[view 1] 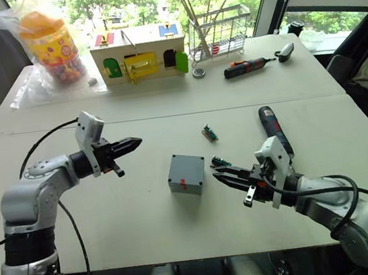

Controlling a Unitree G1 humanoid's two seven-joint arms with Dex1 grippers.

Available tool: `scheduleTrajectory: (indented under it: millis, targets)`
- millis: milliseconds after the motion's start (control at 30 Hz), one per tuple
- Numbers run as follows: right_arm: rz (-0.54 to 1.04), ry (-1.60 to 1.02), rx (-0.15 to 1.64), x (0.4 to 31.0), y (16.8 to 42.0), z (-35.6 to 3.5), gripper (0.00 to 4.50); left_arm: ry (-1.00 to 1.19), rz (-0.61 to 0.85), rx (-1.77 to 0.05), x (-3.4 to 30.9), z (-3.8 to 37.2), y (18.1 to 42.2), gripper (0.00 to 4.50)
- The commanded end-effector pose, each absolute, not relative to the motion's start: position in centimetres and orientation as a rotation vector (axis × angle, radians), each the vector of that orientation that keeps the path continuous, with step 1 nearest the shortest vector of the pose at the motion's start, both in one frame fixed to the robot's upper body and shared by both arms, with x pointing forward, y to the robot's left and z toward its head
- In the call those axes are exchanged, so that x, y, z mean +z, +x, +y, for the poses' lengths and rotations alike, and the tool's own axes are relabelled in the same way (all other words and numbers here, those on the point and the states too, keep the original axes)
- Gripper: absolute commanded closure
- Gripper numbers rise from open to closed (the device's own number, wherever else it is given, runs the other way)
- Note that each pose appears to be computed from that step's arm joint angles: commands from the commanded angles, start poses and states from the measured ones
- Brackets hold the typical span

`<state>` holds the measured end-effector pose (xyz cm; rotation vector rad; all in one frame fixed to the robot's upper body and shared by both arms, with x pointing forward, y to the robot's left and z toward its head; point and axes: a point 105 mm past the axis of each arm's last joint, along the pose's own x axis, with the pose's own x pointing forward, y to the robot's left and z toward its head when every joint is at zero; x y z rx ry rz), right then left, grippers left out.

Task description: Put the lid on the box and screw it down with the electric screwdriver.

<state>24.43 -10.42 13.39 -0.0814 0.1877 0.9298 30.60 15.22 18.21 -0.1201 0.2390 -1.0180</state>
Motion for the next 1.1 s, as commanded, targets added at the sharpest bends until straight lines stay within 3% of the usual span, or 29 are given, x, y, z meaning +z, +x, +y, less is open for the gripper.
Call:
scheduleTrajectory:
  millis: [33,133,233,333,367,533,567,633,800,1100]
  targets:
    - [0.162,-0.128,0.929,13.7,25.3,-11.5,3.95,-0.108,0.273,-1.209,19.1,13.0,27.2,4.5]
    - [0.163,-0.144,0.912,13.5,26.1,-12.5,3.07,0.005,0.339,-1.334,18.0,11.4,25.1,4.5]
    - [0.178,-0.151,0.886,12.7,26.7,-13.0,1.62,0.185,0.391,-1.396,16.3,11.2,23.9,4.5]
    - [0.206,-0.124,0.858,11.6,27.5,-13.0,0.21,0.291,0.374,-1.417,15.5,11.0,24.2,4.5]
    - [0.222,-0.092,0.844,11.3,27.8,-13.0,0.04,0.318,0.354,-1.413,15.6,10.8,24.6,4.5]
    - [0.216,-0.005,0.81,11.0,28.9,-12.9,0.04,0.329,0.279,-1.43,16.7,10.0,25.0,4.5]
    - [0.21,-0.012,0.798,11.0,29.2,-12.9,0.22,0.327,0.272,-1.429,16.9,10.0,25.1,4.5]
    - [0.203,-0.017,0.788,11.1,29.4,-13.0,0.71,0.319,0.261,-1.434,17.2,10.0,25.0,4.5]
    - [0.2,-0.03,0.795,10.9,29.6,-12.9,2.84,0.275,0.233,-1.427,18.5,10.3,25.2,4.5]
    - [0.19,-0.092,0.786,10.4,30.7,-12.8,2.84,0.263,0.248,-1.388,18.5,11.1,25.7,4.5]
